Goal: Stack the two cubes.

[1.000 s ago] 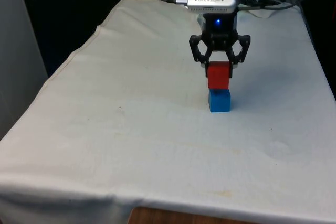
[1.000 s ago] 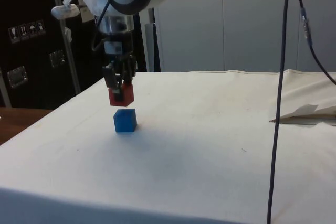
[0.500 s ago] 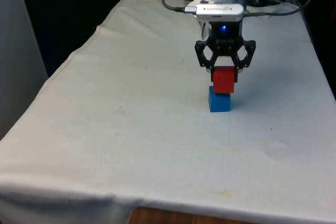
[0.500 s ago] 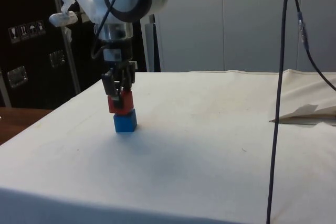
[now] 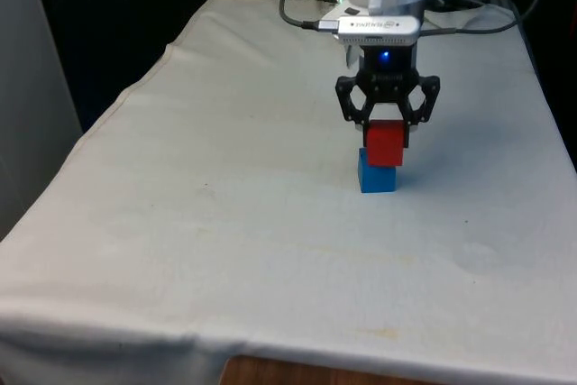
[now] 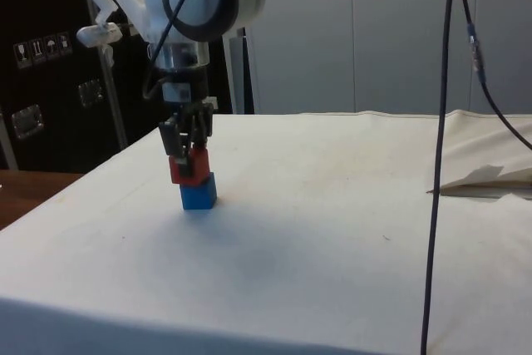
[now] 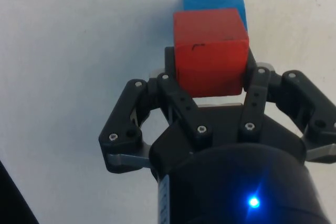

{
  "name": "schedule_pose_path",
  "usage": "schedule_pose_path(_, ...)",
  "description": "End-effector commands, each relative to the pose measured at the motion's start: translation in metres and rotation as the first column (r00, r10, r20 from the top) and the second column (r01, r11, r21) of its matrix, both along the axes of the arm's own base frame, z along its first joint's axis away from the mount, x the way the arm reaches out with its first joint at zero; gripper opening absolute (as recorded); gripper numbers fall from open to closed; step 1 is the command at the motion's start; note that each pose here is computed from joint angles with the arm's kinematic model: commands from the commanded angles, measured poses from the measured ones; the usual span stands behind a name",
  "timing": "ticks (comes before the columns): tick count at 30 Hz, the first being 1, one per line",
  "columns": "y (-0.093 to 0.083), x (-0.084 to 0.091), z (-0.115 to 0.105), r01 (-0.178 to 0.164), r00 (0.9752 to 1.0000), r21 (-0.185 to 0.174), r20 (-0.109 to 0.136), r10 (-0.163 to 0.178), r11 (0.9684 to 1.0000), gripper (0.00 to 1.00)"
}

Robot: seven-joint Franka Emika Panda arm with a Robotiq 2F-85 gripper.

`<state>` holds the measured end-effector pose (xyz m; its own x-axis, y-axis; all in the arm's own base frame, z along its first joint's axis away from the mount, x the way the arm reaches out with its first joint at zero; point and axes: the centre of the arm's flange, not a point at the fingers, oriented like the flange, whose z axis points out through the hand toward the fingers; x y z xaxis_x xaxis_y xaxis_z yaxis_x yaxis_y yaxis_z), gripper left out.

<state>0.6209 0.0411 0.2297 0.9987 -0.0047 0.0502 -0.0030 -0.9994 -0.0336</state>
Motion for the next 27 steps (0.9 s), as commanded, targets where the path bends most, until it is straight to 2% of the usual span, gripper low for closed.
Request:
schedule_pose_path(1, 0.0004, 0.0018, -0.0007, 0.000, 1.0000, 0.011, 0.006, 0.000, 0.9999, 0.02)
schedule_pose_path(7, -0.0024, 0.0007, -0.0003, 0.001, 1.0000, -0.001, 0.001, -0.001, 1.0000, 0.02)
schedule_pose_path(24, -0.0036, 0.0007, -0.0004, 0.000, 1.0000, -0.001, 0.000, 0.000, 1.0000, 0.02)
schedule_pose_path(26, -0.0036, 0.0007, -0.0004, 0.000, 1.0000, -0.001, 0.000, 0.000, 1.0000, 0.13)
schedule_pose_path(27, -0.0036, 0.0007, -0.0004, 0.000, 1.0000, -0.001, 0.000, 0.000, 1.0000, 0.13)
